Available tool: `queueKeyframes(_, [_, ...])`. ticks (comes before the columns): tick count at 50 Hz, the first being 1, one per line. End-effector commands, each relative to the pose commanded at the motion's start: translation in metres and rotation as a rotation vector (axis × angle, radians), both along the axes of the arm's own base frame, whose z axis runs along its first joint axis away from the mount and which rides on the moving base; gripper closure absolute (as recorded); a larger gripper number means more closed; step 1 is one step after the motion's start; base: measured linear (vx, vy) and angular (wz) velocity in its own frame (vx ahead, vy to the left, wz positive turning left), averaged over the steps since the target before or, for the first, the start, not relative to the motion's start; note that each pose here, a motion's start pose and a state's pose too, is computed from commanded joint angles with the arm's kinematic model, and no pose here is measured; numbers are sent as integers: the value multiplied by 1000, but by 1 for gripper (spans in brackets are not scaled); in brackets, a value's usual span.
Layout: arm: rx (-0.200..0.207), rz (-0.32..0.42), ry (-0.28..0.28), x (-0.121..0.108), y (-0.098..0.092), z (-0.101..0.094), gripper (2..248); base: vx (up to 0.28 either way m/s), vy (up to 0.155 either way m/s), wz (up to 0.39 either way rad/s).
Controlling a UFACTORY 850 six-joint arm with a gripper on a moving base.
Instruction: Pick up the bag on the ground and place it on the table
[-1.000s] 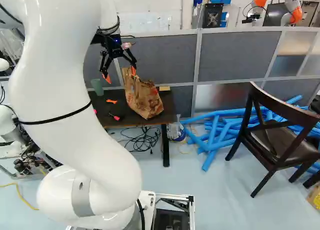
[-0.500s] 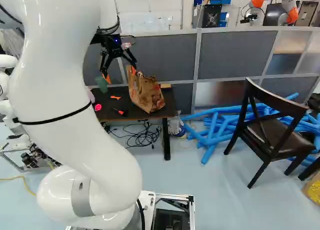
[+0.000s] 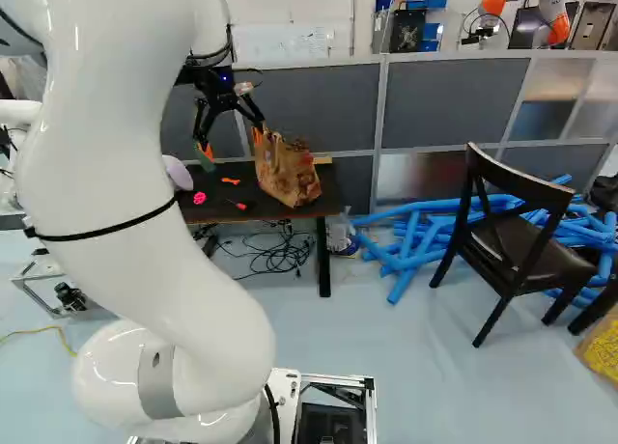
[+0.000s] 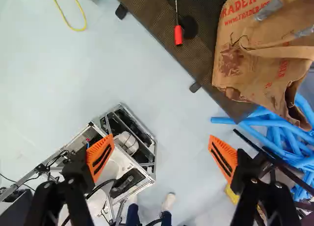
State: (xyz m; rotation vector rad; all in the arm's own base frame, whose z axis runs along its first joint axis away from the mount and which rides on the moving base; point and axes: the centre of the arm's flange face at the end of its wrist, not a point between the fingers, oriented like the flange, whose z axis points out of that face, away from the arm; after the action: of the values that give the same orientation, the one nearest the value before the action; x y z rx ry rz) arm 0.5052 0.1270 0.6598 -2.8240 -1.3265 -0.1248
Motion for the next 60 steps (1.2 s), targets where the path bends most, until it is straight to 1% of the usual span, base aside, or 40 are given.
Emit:
queueKeyframes(15, [0,0,0,0,0,0,3,-116,0,12])
queueKeyframes(41, [0,-1,-1,0,0,0,3,2,0,-1])
queueKeyframes(60, [5,-17,-20,-1,-3,-7,3,0,0,0])
